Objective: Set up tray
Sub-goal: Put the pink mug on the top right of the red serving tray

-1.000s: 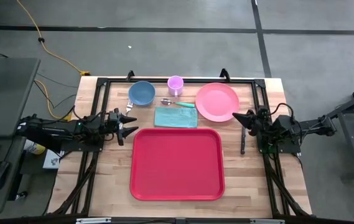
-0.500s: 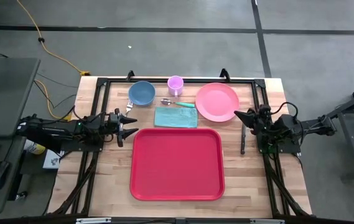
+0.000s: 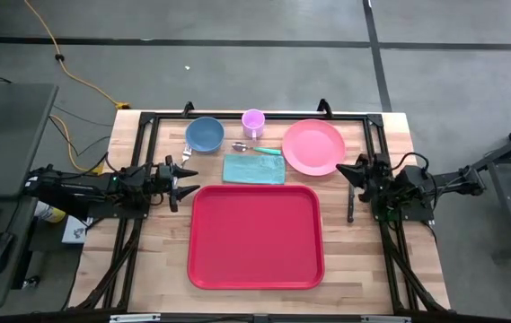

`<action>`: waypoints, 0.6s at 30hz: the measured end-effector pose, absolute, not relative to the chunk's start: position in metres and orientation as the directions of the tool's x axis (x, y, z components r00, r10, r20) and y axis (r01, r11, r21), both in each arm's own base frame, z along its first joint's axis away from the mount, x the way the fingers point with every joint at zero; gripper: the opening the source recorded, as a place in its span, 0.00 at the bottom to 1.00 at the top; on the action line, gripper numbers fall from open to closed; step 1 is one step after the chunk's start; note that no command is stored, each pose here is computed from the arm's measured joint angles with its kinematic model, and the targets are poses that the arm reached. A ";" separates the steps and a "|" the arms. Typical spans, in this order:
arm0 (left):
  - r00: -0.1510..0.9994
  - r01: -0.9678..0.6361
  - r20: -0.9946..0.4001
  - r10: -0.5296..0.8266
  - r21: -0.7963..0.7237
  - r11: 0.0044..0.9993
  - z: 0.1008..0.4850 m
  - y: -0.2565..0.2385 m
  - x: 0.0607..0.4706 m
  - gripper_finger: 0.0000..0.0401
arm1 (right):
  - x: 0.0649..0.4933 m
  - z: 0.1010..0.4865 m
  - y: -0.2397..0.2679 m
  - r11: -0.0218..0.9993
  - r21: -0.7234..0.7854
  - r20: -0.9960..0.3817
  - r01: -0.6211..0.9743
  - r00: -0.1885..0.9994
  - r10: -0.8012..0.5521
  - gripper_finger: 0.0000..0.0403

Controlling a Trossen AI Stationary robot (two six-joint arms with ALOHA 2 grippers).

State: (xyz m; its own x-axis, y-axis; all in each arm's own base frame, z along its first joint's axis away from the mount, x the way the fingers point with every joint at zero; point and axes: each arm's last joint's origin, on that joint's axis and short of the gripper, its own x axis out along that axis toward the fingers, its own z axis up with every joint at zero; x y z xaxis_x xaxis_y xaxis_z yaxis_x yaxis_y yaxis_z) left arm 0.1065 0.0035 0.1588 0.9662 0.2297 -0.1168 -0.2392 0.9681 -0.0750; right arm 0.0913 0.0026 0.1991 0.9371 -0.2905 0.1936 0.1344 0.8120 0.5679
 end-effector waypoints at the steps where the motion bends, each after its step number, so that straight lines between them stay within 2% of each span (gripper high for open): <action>1: 0.966 -0.241 -0.117 0.231 -0.074 0.968 0.159 0.004 0.106 0.65 | 0.091 0.198 0.002 0.825 0.542 0.186 0.160 0.935 -0.303 0.00; 5: 0.965 -0.245 -0.116 0.236 -0.072 0.967 0.159 0.004 0.106 0.65 | 0.091 0.197 0.001 0.840 0.476 0.142 0.260 0.920 -0.365 0.00; 10: 0.964 -0.248 -0.116 0.239 -0.071 0.966 0.159 0.004 0.106 0.65 | 0.092 0.214 -0.001 0.822 0.396 -0.036 0.409 0.902 -0.431 0.02; 14: 0.964 -0.249 -0.116 0.240 -0.071 0.966 0.159 0.004 0.106 0.65 | 0.100 0.256 -0.001 0.825 0.248 -0.142 0.508 0.861 -0.488 0.09; 18: 0.963 -0.252 -0.116 0.243 -0.071 0.965 0.159 0.004 0.106 0.65 | 0.127 0.287 -0.002 0.789 0.065 -0.283 0.611 0.770 -0.572 0.22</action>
State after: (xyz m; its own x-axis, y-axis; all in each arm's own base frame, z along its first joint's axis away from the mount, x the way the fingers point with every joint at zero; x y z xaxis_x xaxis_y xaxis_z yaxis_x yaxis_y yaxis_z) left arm 0.1064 0.0039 0.1588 0.9632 0.2427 -0.1156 -0.2517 0.9652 -0.0706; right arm 0.1267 -0.0023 0.2873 0.7697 -0.5722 -0.2832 0.6107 0.7891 0.0654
